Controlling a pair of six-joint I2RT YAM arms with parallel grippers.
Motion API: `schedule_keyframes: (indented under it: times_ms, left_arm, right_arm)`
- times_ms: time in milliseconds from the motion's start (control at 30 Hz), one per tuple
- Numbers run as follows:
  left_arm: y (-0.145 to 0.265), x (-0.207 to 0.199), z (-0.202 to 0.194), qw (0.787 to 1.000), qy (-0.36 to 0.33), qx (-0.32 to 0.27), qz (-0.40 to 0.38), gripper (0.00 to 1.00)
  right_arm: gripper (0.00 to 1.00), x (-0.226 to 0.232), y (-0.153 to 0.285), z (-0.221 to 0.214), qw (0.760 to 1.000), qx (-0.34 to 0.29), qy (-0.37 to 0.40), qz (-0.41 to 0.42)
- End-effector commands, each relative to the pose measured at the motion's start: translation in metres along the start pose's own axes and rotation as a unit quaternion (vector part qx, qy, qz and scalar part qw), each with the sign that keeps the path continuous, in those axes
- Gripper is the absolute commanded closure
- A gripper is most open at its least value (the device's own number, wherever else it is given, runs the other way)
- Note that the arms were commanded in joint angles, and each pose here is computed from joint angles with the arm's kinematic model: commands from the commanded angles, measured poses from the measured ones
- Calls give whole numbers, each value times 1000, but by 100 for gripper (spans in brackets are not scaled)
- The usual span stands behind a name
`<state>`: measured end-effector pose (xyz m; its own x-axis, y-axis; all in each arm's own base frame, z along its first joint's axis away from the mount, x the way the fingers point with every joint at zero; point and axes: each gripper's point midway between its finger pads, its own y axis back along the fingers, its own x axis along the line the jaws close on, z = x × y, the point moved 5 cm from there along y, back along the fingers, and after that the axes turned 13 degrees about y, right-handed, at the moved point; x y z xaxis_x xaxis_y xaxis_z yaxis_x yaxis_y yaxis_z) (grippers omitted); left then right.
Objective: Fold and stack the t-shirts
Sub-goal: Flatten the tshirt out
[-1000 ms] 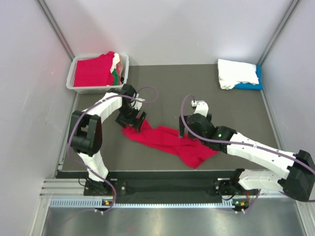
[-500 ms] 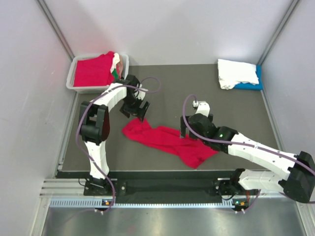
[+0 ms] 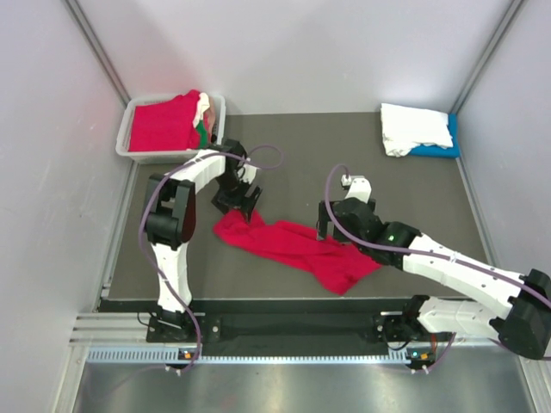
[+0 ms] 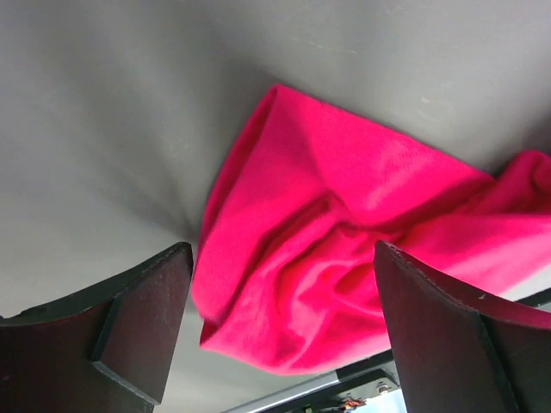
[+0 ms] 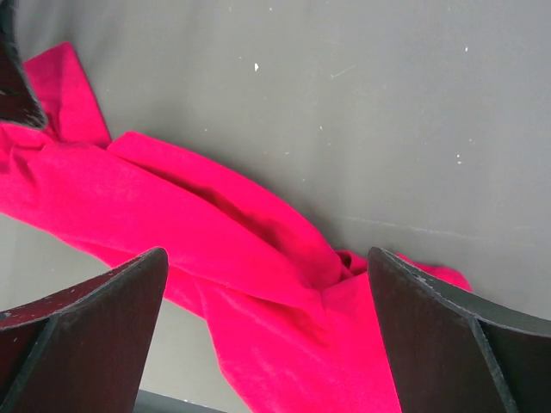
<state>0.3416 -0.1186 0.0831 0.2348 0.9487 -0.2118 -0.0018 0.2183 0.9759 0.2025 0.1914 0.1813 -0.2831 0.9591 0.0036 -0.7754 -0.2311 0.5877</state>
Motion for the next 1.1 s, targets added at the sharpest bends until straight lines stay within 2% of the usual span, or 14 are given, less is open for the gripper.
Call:
schedule_keyframes:
  times_ms: [0, 100, 133, 200, 300, 333, 400, 433, 600, 700, 800, 933, 1067]
  left_arm:
    - [-10, 3, 3, 1000, -3, 21, 7, 13]
    - [-10, 0, 6, 1000, 0, 20, -2, 26]
    - [-8, -1, 8, 1000, 0, 18, -4, 35]
    - [-7, -2, 6, 1000, 0, 18, -2, 42]
    - [-5, -1, 3, 1000, -1, 15, 5, 68]
    - [-1, 0, 3, 1000, -1, 9, 10, 84]
    - [0, 0, 0, 1000, 0, 8, 13, 97]
    - [5, 0, 0, 1000, 0, 0, 13, 99]
    - [29, -7, 1, 999, -3, -39, 8, 94]
    - [47, -10, 2, 998, -4, -65, 7, 100]
    - [68, -13, 3, 995, -4, -98, 7, 100]
    - [116, -11, 11, 985, 11, -173, -1, 100]
    - [151, 7, 13, 976, 39, -215, -2, 100]
  right_arm:
    - [2, -4, 6, 13, 999, -31, -22, 3]
    - [2, -6, 6, 11, 999, -31, -24, 2]
    - [1, -7, 7, 9, 999, -30, -25, 2]
    - [2, -7, 7, 8, 999, -30, -26, 4]
    - [2, -6, 5, 5, 999, -27, -26, 7]
    - [2, -5, 4, 4, 999, -24, -25, 9]
    - [2, -4, 3, 3, 999, -24, -25, 12]
    - [2, -3, 2, 1, 999, -21, -25, 13]
    - [2, 0, 1, 0, 999, -20, -24, 22]
    - [2, 1, 0, 1, 999, -21, -23, 25]
    - [2, 1, 0, 1, 999, -21, -21, 26]
    - [2, 3, -2, 2, 999, -21, -17, 30]
    - [0, 5, -2, 9, 999, -24, -11, 30]
